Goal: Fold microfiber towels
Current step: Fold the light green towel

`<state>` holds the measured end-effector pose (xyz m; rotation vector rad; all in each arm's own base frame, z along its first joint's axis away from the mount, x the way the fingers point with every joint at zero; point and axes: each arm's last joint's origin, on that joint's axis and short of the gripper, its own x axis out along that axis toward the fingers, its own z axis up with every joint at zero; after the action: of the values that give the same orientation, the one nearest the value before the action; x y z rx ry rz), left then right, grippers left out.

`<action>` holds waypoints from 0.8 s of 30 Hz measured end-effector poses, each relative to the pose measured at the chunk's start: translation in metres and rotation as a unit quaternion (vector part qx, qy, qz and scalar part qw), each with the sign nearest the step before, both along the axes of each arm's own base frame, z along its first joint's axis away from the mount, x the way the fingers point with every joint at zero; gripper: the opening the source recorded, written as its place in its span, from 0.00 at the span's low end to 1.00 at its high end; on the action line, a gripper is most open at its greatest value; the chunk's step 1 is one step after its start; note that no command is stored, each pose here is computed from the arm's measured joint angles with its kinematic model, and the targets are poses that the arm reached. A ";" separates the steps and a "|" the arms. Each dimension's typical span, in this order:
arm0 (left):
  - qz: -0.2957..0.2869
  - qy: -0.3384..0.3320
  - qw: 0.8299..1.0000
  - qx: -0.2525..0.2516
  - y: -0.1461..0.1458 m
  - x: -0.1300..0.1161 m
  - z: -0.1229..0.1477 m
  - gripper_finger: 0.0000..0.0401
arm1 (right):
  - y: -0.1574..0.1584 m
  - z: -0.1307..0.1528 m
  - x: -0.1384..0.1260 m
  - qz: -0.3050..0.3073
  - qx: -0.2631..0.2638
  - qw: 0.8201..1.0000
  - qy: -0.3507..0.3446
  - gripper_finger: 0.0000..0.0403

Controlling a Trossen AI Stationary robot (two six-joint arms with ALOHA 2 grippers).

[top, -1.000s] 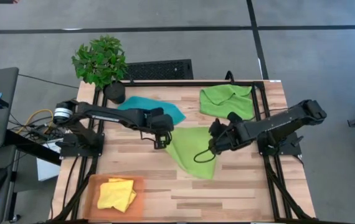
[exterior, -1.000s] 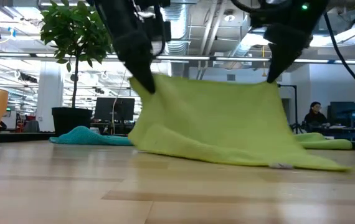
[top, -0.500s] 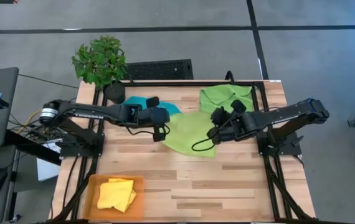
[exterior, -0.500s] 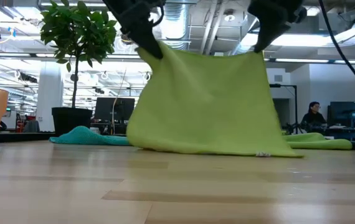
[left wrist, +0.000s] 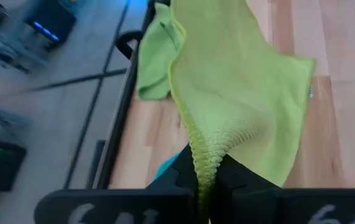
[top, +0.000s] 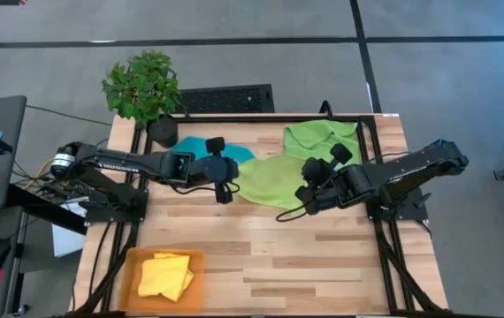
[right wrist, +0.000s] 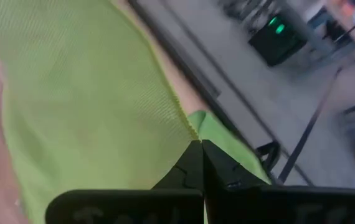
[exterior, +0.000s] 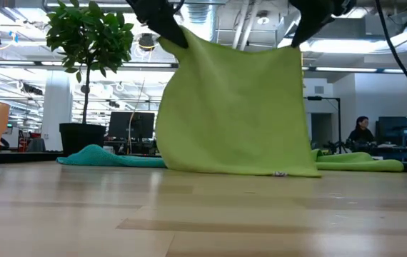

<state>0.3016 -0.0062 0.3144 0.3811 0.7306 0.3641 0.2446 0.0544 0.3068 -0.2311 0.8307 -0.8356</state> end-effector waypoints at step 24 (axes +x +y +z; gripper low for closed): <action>0.013 -0.018 0.999 0.042 -0.003 -0.006 0.022 0.00 | 0.002 0.003 -0.003 -0.006 -0.081 0.997 -0.010 0.03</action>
<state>0.2954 -0.0095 0.3367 0.4442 0.6873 0.4253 0.2418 0.0560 0.3101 -0.3598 0.7478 -0.9161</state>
